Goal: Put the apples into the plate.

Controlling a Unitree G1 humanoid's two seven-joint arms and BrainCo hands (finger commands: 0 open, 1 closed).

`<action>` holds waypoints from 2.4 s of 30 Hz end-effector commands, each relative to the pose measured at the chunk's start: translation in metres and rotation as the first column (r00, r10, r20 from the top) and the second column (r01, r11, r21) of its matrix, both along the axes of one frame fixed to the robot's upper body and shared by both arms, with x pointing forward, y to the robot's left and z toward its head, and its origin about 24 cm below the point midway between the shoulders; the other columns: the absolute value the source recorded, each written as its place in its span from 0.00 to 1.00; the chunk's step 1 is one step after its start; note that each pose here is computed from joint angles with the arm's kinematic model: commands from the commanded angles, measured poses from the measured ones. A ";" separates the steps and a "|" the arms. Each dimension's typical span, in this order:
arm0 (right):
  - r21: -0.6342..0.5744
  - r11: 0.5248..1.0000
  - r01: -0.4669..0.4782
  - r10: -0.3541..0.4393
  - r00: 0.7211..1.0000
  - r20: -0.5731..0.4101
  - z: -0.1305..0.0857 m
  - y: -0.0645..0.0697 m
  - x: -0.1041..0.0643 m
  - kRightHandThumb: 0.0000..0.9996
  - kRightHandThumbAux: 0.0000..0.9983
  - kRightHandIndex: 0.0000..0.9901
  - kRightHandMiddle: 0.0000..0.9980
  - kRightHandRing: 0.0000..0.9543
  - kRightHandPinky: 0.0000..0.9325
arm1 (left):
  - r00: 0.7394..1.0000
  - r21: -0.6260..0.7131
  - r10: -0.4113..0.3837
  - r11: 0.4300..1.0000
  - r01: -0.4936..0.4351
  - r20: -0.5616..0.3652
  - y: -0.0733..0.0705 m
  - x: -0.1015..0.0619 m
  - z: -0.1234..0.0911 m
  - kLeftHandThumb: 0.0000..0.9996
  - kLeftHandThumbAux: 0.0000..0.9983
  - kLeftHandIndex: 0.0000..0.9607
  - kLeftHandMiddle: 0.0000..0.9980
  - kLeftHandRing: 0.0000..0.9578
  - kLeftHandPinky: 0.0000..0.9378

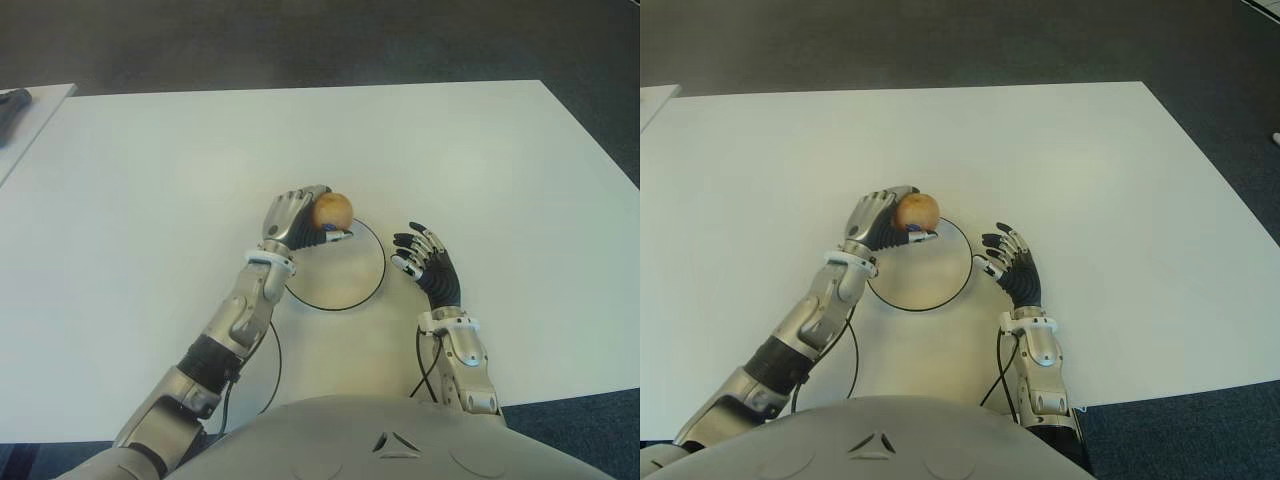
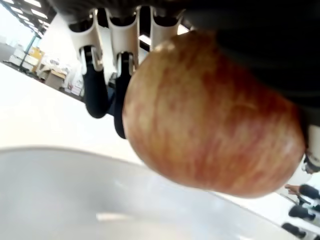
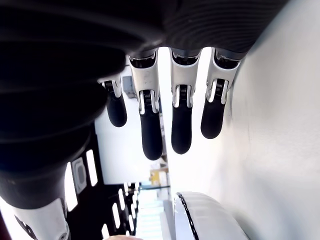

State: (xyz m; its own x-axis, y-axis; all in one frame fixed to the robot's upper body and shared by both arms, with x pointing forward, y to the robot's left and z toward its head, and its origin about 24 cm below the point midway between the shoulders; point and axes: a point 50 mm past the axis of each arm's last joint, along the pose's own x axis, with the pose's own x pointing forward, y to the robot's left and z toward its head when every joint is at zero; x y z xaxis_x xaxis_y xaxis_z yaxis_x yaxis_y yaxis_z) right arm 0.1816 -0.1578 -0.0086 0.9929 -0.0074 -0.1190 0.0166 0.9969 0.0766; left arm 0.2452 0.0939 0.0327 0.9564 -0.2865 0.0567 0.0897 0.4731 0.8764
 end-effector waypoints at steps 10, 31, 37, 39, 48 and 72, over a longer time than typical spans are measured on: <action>0.012 1.000 0.012 -0.011 0.994 -0.111 -0.018 0.000 -0.015 0.51 0.73 0.18 0.34 0.30 0.29 | 0.992 0.065 -0.063 0.995 0.071 -0.112 0.001 -0.031 -0.025 0.75 0.69 0.46 0.89 0.90 0.91; 0.006 1.000 -0.002 0.003 0.993 -0.115 -0.018 0.000 -0.013 0.48 0.73 0.17 0.33 0.29 0.27 | 0.991 0.153 -0.102 0.982 0.115 -0.092 0.002 -0.037 -0.036 0.75 0.69 0.46 0.90 0.92 0.91; 0.004 1.000 0.002 -0.001 0.993 -0.117 -0.019 0.000 -0.012 0.49 0.74 0.17 0.34 0.30 0.28 | 0.990 0.158 -0.103 0.980 0.118 -0.095 0.001 -0.038 -0.039 0.75 0.69 0.46 0.90 0.91 0.91; 0.004 1.000 0.004 -0.003 0.993 -0.118 -0.019 0.000 -0.012 0.49 0.74 0.18 0.35 0.30 0.29 | 0.990 0.165 -0.107 0.979 0.121 -0.091 0.001 -0.038 -0.039 0.75 0.69 0.46 0.91 0.92 0.91; 0.010 1.000 0.009 -0.007 0.993 -0.117 -0.019 0.000 -0.011 0.52 0.74 0.18 0.35 0.30 0.29 | 0.998 0.113 -0.065 0.991 0.067 -0.022 0.000 -0.038 -0.041 0.75 0.69 0.46 0.82 0.82 0.78; -0.001 1.000 -0.001 0.001 0.993 -0.117 -0.020 0.000 -0.010 0.49 0.74 0.17 0.33 0.29 0.28 | 0.990 0.210 -0.073 0.977 0.046 0.120 0.010 -0.037 -0.029 0.23 0.21 0.00 0.00 0.00 0.00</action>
State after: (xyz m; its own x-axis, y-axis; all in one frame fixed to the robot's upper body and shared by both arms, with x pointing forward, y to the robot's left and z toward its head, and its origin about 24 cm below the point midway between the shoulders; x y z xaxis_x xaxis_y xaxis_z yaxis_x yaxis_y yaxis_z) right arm 0.1828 -0.1568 -0.0096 0.9930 0.0016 -0.1183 0.0075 0.9971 0.0764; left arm 0.2134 0.0976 0.0098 0.9194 -0.3632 0.1506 -0.0283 0.3209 0.9467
